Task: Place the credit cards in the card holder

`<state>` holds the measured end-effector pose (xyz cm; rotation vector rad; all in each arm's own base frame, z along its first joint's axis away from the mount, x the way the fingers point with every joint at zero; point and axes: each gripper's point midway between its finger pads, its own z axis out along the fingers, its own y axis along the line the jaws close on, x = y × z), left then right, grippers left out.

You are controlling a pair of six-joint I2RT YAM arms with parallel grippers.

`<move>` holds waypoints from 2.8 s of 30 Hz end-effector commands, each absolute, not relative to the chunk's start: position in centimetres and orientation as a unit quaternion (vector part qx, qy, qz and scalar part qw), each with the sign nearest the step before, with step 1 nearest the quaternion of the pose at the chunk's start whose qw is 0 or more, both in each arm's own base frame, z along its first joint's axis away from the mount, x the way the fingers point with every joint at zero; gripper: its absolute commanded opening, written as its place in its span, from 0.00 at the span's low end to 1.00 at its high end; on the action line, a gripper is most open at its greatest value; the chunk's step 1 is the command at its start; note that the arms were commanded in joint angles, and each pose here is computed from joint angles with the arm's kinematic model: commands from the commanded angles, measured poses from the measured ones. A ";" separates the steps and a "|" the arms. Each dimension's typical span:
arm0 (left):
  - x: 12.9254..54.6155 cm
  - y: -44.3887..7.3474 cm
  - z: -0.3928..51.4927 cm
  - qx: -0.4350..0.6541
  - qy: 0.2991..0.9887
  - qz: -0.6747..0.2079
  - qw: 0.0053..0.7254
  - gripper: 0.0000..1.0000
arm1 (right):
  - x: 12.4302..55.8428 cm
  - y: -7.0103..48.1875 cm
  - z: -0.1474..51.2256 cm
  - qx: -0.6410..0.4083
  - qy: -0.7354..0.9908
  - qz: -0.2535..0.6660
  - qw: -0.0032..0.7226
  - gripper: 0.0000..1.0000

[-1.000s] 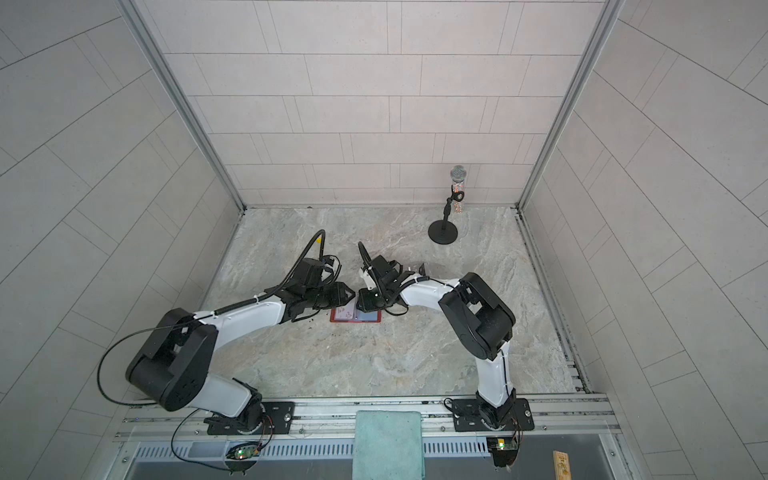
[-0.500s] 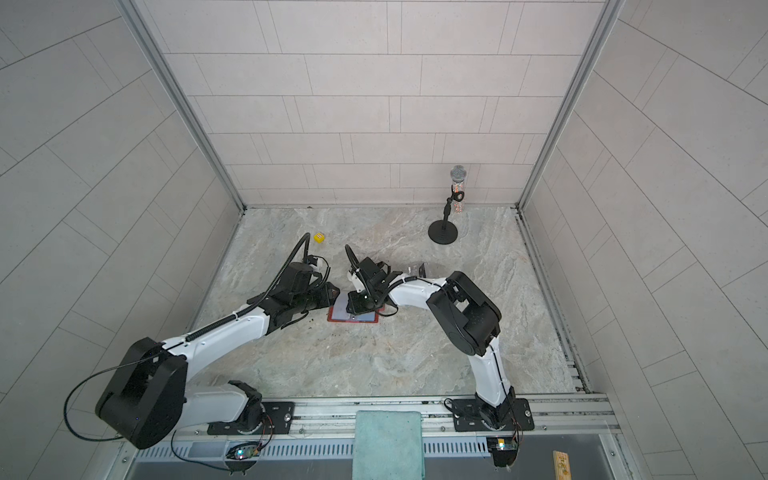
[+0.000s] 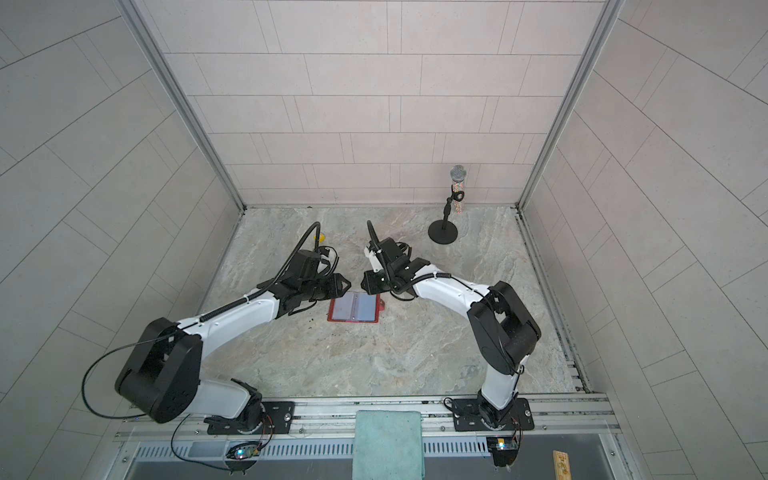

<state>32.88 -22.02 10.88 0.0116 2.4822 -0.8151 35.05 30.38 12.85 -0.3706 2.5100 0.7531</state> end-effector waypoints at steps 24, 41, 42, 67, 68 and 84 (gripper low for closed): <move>37.4 -37.8 9.2 0.064 0.907 -0.385 0.157 0.45 | 37.7 11.9 11.8 -0.029 0.967 0.111 0.229 0.33; 39.0 -40.7 6.1 0.038 0.902 -0.414 0.114 0.50 | 39.0 11.4 9.3 -0.037 0.975 0.108 0.190 0.42; 39.1 -40.8 5.9 0.038 0.902 -0.415 0.112 0.50 | 39.0 11.5 9.2 -0.039 0.975 0.109 0.188 0.42; 38.4 -39.6 1.8 0.020 0.926 -0.369 0.078 0.50 | 39.9 11.6 6.8 -0.053 0.985 0.074 0.150 0.42; 38.4 -39.6 1.7 0.020 0.927 -0.367 0.078 0.50 | 39.9 11.6 6.7 -0.054 0.985 0.071 0.149 0.42; 38.1 -39.1 1.7 0.020 0.930 -0.359 0.080 0.50 | 39.9 11.1 8.1 -0.067 0.986 0.023 0.154 0.42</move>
